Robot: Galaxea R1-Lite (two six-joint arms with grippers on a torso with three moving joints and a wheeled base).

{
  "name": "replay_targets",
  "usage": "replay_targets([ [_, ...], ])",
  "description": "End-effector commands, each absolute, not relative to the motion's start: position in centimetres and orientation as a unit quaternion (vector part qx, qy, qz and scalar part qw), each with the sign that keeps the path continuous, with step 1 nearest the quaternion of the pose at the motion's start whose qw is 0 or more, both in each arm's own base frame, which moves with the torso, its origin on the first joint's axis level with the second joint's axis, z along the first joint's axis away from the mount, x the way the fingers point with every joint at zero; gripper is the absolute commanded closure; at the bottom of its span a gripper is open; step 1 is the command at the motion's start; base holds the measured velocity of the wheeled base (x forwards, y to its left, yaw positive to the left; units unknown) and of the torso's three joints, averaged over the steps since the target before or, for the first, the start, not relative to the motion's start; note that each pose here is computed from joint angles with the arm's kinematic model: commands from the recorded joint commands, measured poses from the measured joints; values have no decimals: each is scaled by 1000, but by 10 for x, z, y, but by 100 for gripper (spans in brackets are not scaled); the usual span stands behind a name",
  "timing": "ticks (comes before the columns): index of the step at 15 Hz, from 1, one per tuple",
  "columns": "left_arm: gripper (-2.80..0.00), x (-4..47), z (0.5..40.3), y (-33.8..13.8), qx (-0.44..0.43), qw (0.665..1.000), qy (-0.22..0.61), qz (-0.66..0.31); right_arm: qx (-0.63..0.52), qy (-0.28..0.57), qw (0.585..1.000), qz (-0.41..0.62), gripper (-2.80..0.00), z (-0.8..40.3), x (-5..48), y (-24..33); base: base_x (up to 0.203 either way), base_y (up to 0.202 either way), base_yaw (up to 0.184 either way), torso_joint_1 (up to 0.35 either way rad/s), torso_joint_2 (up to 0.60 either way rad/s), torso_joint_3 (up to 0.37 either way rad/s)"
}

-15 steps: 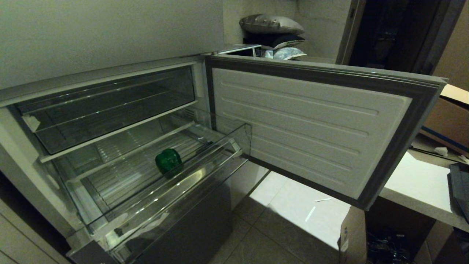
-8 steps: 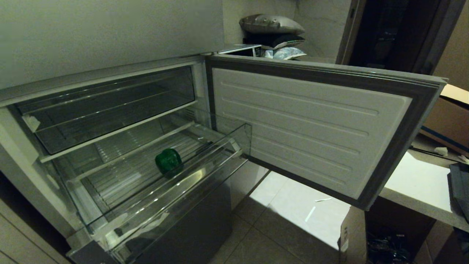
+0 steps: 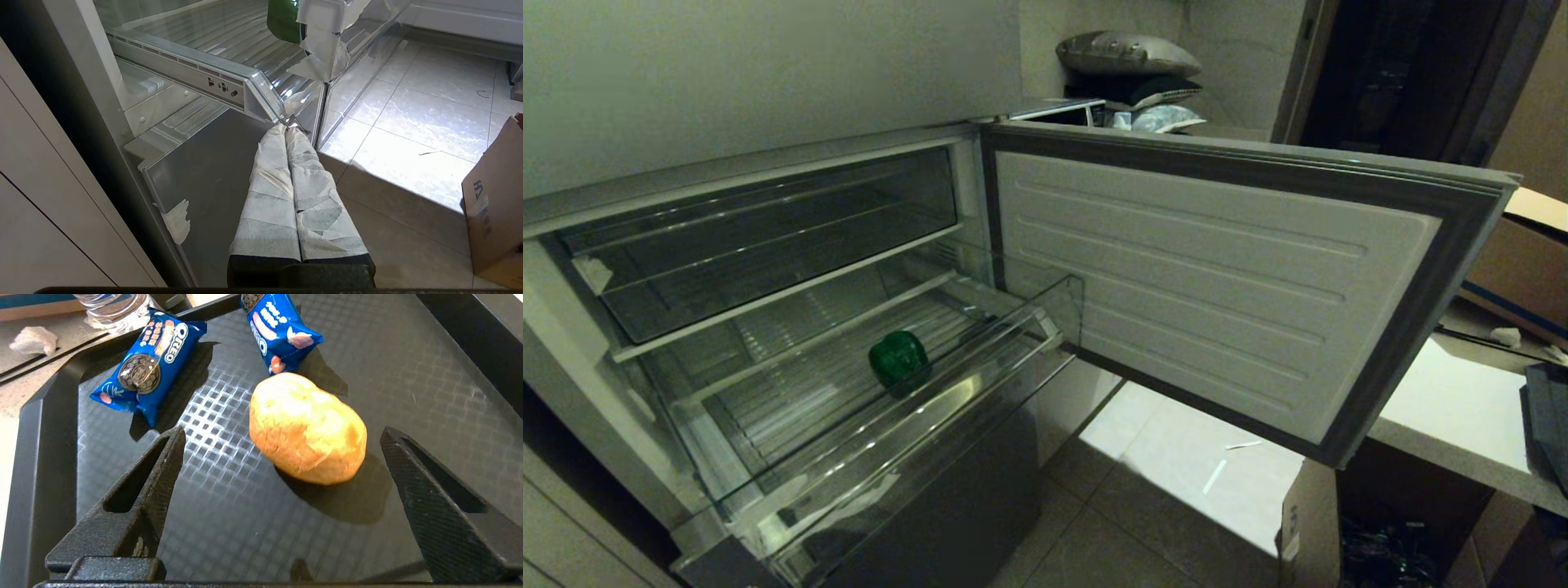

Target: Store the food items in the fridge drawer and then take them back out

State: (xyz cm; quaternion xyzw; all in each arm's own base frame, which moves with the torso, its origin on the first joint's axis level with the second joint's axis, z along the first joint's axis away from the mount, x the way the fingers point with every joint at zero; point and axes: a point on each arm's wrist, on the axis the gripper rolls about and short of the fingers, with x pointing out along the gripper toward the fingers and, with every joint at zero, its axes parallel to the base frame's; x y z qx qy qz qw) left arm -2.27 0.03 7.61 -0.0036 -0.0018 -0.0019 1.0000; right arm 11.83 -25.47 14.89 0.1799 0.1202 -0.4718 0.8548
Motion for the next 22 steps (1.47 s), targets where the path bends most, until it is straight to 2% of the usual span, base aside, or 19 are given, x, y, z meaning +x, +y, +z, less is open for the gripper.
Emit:
replay_targets([
  [1,0,-23,76,0,-4,1000,-2,-2,184,126,853,-471,-280,143,123,-264,0,0,0,0,0,0],
  [8,0,-23,76,0,-4,1000,-2,-2,173,162,851,-468,-280,126,128,-277,0,0,0,0,0,0],
  [22,0,-23,76,0,-4,1000,-2,-2,185,174,843,-475,-280,111,134,-309,0,0,0,0,0,0],
])
